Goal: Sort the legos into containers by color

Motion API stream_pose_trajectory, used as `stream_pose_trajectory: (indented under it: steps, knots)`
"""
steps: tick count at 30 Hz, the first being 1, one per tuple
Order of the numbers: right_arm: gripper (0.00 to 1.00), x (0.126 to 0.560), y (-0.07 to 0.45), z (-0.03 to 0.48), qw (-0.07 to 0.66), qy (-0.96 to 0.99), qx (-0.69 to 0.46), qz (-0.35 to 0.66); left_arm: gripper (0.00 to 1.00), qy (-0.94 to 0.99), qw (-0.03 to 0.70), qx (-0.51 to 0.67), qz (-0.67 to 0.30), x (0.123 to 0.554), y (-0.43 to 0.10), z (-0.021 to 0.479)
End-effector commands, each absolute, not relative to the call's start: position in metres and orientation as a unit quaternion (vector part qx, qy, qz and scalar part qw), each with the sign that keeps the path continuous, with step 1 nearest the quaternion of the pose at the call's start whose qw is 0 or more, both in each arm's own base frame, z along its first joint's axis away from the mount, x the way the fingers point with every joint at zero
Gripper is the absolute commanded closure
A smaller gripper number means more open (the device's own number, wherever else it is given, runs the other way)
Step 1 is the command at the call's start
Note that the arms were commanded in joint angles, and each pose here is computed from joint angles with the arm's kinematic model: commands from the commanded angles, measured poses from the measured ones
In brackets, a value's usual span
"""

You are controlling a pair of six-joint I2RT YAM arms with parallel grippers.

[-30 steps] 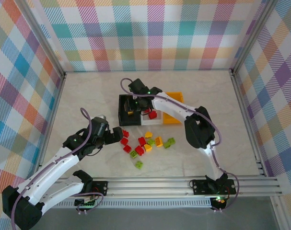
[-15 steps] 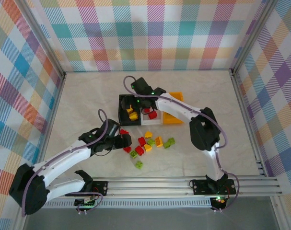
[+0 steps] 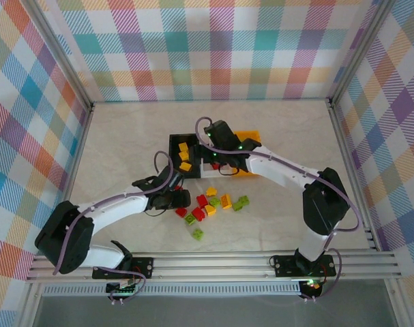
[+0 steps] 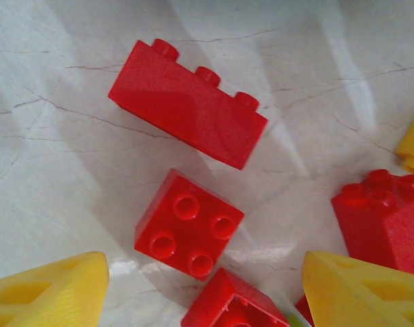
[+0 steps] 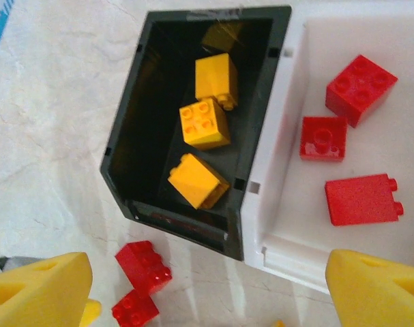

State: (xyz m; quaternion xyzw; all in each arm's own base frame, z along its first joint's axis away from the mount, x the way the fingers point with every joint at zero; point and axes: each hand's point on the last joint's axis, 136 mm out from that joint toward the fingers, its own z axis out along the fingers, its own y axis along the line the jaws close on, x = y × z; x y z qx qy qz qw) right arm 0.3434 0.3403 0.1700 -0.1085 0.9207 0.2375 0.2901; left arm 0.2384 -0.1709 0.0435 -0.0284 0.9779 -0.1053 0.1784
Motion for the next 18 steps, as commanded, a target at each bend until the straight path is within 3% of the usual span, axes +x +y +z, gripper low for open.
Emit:
stream_pose_trajectory:
  steps: [1, 12, 18]
  knots:
    - [0.11, 0.346, 0.336, 0.187, 0.316, 0.910, -0.101, 0.250, 0.26, 0.976, 0.199, -0.032, -0.080, 0.249, -0.163, 0.038]
    - [0.11, 0.341, 0.320, 0.192, 0.329, 0.908, -0.092, 0.244, 0.41, 0.982, 0.182, -0.017, -0.038, 0.260, -0.161, 0.016]
    - [0.11, 0.341, 0.314, 0.193, 0.331, 0.907, -0.084, 0.245, 0.59, 0.982, 0.184, -0.024, -0.039, 0.251, -0.154, 0.017]
